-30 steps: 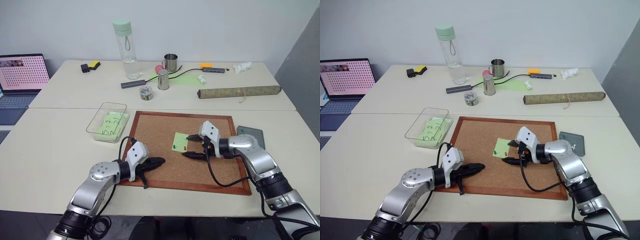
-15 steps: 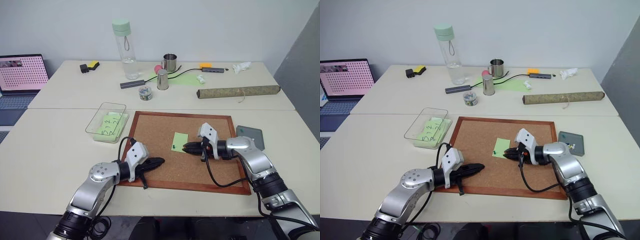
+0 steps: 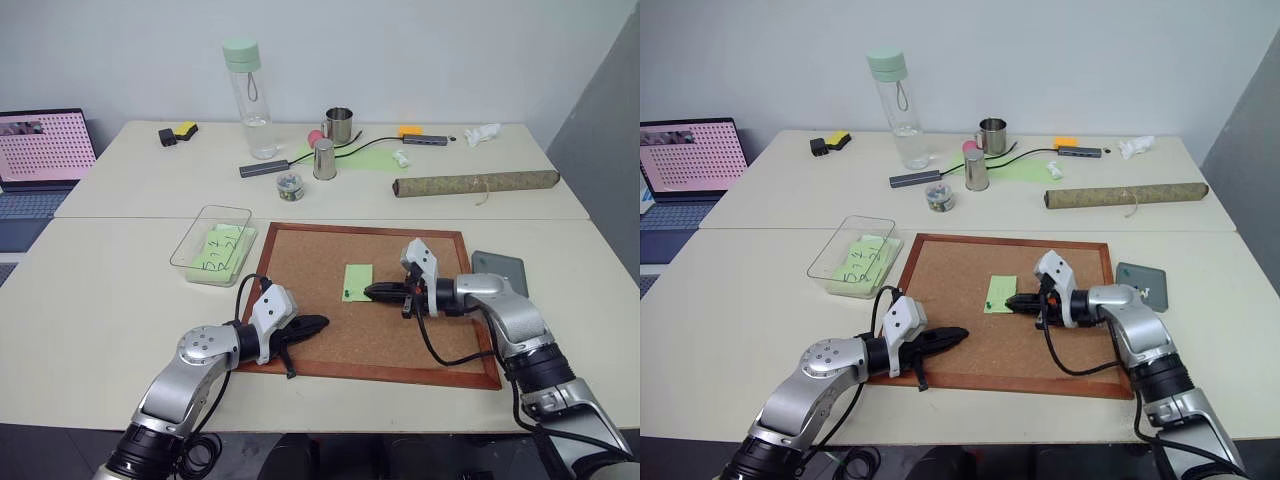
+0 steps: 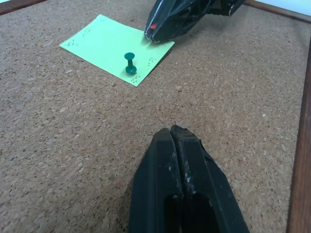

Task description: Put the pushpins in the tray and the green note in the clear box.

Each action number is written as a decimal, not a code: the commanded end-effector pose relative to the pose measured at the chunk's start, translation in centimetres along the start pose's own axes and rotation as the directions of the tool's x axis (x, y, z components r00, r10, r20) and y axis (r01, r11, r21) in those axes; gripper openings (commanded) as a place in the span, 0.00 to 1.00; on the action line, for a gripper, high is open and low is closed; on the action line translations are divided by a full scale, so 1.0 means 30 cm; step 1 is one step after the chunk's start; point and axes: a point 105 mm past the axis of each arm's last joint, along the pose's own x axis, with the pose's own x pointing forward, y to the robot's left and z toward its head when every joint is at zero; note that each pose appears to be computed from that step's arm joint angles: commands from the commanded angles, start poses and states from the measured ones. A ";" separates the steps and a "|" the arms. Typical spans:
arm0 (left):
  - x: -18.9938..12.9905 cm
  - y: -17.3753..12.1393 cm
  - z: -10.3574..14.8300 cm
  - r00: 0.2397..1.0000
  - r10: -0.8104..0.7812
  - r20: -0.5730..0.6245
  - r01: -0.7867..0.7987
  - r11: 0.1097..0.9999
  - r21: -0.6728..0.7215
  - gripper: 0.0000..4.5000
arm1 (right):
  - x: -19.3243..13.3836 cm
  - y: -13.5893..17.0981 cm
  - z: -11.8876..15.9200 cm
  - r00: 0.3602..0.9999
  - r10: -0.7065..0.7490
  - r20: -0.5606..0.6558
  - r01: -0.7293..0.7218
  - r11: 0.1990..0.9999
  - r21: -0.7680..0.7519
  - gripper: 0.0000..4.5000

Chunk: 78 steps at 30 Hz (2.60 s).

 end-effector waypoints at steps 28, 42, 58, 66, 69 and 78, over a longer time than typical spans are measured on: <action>-0.001 -0.033 -0.102 0.994 -0.027 -0.103 0.020 0.998 -0.067 0.00 | -0.040 -0.003 0.146 0.977 -0.074 0.198 0.032 0.978 0.207 0.00; 0.003 -0.037 -0.107 0.995 -0.023 -0.102 0.016 0.997 -0.072 0.00 | -0.434 -0.119 0.147 0.911 -0.408 0.066 0.412 0.910 -0.058 0.00; 0.008 -0.035 -0.117 0.994 -0.028 -0.105 0.021 0.997 -0.071 0.00 | -0.650 -0.309 -0.058 0.691 -0.701 -0.176 0.689 0.712 -0.135 0.33; -0.002 -0.034 -0.124 0.995 -0.013 -0.104 0.005 0.997 -0.076 0.00 | -0.588 -0.236 0.081 0.817 -0.574 -0.055 0.556 0.809 -0.190 0.71; -0.002 -0.031 -0.124 0.995 -0.009 -0.103 0.001 0.997 -0.075 0.00 | -0.505 -0.170 0.134 0.886 -0.464 -0.022 0.436 0.848 -0.302 0.71; -0.004 -0.024 -0.120 0.995 -0.010 -0.100 0.002 0.997 -0.074 0.00 | -0.177 0.060 0.194 0.997 -0.076 0.017 0.077 0.907 -0.413 0.71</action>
